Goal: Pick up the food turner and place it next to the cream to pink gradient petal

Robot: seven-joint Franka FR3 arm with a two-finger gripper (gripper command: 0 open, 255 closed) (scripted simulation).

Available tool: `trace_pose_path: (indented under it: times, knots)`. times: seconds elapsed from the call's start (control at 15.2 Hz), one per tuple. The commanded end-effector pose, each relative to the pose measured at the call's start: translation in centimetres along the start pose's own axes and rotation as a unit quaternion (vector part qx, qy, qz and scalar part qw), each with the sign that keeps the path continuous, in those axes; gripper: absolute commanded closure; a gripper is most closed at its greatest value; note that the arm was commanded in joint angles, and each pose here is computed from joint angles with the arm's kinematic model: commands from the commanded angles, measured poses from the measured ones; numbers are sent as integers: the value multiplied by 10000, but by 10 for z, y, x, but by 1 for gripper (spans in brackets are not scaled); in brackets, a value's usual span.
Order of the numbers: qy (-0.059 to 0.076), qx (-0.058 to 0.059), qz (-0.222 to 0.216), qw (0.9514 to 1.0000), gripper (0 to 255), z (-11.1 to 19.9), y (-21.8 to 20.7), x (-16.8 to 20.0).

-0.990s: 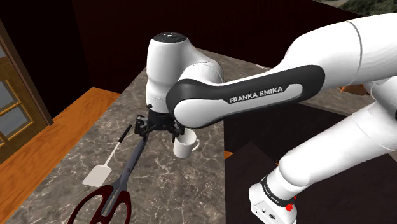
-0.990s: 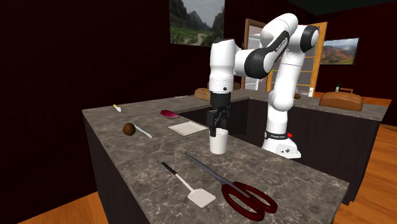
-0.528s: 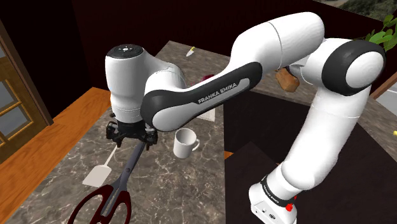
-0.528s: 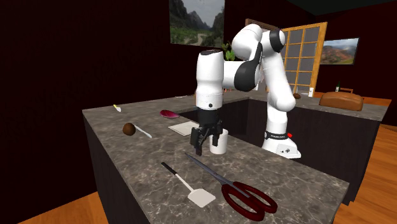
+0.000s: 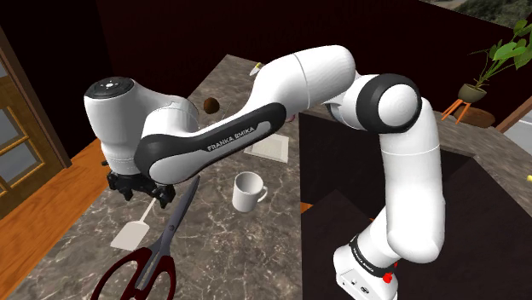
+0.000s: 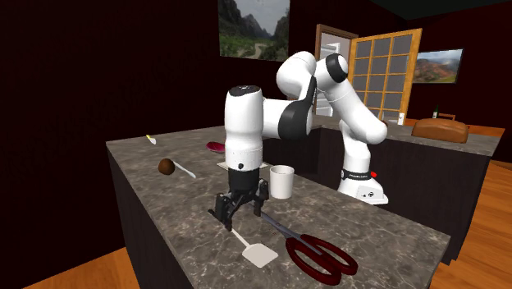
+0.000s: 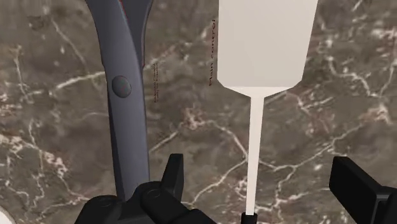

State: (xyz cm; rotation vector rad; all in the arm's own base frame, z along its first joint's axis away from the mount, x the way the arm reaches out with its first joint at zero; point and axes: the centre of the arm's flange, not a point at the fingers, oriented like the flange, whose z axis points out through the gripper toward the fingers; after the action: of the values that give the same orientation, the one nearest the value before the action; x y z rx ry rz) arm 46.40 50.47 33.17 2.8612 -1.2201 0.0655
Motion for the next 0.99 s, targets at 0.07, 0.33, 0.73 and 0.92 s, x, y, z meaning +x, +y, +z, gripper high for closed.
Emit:
trace_pose_path:
  times: [0.07, 0.33, 0.73, 0.92]
  knots:
    - [20, -8, 66, 10000, 0, 16, -8, -1]
    - [20, -8, 66, 10000, 0, 38, -8, -1]
    - [20, -8, 66, 10000, 0, 46, -8, -1]
    - [20, -9, 66, 10000, 0, 46, -8, -1]
